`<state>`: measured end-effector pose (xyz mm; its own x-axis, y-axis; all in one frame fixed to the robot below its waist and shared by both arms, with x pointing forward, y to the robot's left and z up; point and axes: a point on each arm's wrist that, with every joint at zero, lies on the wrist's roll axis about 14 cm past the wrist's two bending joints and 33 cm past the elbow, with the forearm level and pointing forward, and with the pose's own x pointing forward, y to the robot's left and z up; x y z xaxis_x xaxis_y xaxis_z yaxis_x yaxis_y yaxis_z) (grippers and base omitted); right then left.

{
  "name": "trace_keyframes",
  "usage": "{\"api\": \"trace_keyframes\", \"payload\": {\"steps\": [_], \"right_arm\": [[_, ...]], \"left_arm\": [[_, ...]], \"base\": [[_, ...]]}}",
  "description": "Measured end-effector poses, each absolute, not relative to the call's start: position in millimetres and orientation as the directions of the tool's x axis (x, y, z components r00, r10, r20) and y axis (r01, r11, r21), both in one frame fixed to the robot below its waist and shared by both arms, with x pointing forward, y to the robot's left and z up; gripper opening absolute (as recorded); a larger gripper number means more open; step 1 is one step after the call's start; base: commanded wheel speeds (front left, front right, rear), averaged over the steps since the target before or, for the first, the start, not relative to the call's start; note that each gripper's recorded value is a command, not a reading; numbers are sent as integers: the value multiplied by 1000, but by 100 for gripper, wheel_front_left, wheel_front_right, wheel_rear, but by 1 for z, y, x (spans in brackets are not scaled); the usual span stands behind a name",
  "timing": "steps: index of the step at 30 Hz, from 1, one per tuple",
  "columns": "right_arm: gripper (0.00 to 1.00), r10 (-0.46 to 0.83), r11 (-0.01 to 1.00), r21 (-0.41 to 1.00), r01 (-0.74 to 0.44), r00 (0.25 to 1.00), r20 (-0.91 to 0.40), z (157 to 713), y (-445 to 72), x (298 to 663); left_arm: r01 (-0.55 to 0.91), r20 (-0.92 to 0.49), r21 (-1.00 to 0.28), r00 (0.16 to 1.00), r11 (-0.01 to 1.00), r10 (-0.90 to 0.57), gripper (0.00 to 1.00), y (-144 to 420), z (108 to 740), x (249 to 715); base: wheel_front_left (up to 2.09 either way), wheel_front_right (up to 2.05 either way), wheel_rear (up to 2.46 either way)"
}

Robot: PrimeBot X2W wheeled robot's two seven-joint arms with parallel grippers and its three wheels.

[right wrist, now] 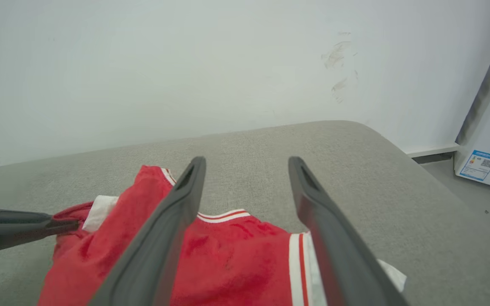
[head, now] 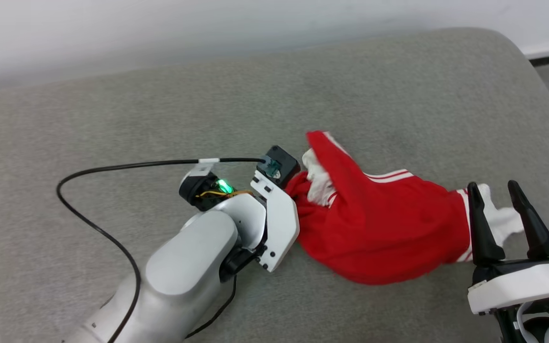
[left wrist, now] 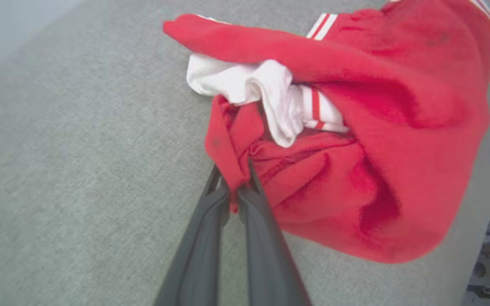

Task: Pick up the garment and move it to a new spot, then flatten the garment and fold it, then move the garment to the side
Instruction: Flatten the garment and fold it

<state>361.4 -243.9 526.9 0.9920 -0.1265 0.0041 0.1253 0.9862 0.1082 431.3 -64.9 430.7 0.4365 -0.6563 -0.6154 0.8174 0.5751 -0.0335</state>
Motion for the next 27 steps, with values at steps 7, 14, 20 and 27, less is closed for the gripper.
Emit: {"api": "trace_keyframes", "payload": {"steps": [7,14,20,27], "right_arm": [[100,-54,993,104,49,998,42,541,-222,372],[100,22,995,95,-30,997,80,558,-198,377],[100,67,993,95,-75,994,88,563,-183,377],[100,96,990,89,-105,991,93,569,-174,371]], "left_arm": [[695,-464,0,637,719,-616,0,-14,473,443],[476,-448,-34,779,879,-439,0,72,471,415],[272,-586,-156,749,950,-310,0,116,423,344],[123,-730,-301,608,946,-312,0,111,377,260]], "base": [[0,0,0],[0,0,0],[0,0,0],[0,0,0]]}}
